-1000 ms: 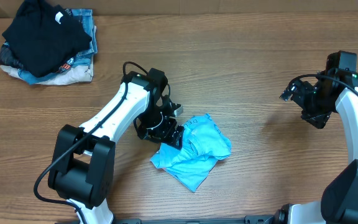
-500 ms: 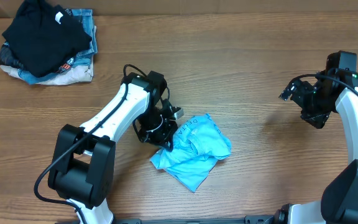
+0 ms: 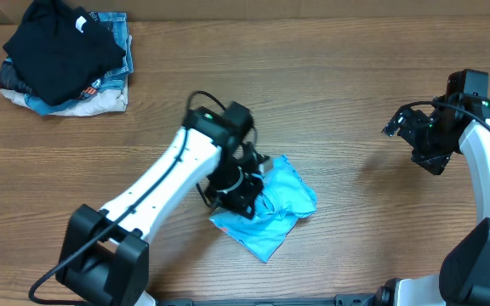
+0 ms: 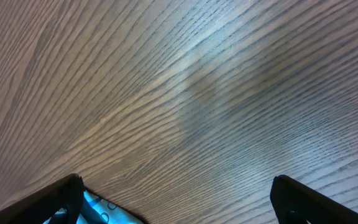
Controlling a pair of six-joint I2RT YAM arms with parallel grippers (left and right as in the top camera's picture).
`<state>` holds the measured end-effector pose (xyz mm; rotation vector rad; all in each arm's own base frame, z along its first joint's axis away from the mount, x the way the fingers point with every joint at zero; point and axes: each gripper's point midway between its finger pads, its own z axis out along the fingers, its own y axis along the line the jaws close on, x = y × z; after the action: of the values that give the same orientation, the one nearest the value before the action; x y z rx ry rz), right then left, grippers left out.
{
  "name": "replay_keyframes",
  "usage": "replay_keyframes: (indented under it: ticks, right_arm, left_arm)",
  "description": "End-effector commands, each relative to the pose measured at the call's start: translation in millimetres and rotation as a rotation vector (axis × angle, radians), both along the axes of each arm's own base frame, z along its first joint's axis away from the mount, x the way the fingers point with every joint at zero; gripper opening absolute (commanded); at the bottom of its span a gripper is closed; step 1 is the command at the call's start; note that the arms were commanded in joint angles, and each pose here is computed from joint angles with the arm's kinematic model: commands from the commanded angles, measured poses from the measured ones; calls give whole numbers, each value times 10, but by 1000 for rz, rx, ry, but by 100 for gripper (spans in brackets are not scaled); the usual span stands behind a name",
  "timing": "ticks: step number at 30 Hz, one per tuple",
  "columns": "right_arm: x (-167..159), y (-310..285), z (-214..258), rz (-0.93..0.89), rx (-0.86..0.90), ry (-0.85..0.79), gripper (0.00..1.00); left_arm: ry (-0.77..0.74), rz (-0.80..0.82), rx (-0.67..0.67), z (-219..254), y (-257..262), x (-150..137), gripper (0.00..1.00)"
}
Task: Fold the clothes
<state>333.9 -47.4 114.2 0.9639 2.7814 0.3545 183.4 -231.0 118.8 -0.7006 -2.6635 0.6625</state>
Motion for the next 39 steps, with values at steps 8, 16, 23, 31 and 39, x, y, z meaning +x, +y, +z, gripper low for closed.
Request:
replay_keyframes:
  ticks: [8, 16, 23, 31, 39]
  right_arm:
    - [72, -21, 145, 1, -13, -50, 100]
    - [73, -21, 146, 1, -13, -50, 100]
    - [71, -22, 146, 1, -13, -50, 100]
    - [73, -21, 146, 1, -13, -50, 100]
    - [72, -21, 146, 1, -13, -50, 100]
  left_arm:
    - [124, 14, 110, -95, -151, -539, 31]
    - [102, -24, 211, -234, 25, -623, 16]
    - [-4, 38, 168, -105, -38, -235, 26]
    - [-143, 182, 115, -142, -22, 362, 88]
    - [-166, 257, 99, -289, -153, 582, 81]
